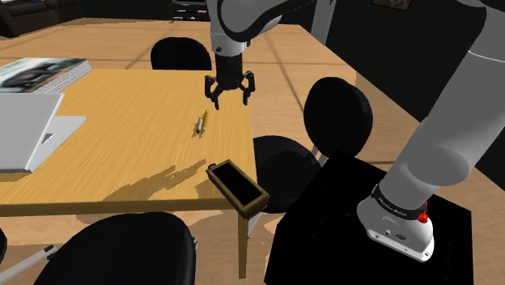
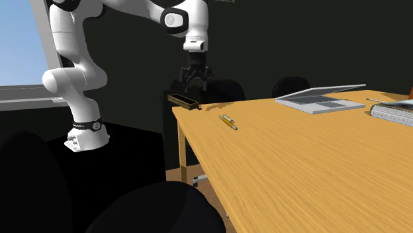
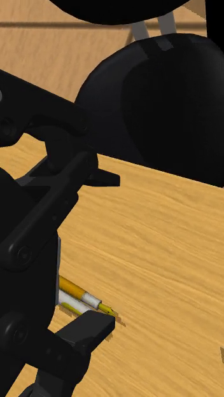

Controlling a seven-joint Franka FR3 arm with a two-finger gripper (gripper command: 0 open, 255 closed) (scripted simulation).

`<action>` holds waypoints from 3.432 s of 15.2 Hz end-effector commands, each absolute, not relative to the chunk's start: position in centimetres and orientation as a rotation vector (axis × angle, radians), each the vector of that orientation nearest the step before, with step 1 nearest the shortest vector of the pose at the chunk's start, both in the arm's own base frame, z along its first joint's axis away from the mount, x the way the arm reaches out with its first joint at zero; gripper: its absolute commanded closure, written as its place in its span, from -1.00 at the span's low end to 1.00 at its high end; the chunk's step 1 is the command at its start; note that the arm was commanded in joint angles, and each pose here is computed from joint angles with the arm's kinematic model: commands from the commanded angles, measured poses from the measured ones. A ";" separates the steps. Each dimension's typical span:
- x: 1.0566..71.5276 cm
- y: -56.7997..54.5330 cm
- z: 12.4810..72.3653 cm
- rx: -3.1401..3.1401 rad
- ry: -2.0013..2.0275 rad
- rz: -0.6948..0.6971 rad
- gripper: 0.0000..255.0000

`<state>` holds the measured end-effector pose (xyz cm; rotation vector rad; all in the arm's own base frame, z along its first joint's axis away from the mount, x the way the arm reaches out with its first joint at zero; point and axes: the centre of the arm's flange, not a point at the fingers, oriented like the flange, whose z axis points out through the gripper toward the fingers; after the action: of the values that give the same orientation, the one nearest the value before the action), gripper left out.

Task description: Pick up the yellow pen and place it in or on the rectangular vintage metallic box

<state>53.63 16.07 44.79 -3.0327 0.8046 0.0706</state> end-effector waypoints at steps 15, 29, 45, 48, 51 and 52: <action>68.1 18.4 35.9 -2.905 1.255 0.040 -1.00; 68.0 18.3 33.5 -2.905 1.255 0.040 1.00; 68.0 18.3 37.7 -2.905 1.255 0.040 1.00; 68.0 18.3 39.3 -2.905 1.255 0.040 1.00; 68.0 18.3 40.9 -2.905 1.255 0.040 1.00; 68.0 18.3 41.4 -2.905 1.255 0.040 1.00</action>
<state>68.04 18.32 40.77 -2.9046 1.2551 0.0396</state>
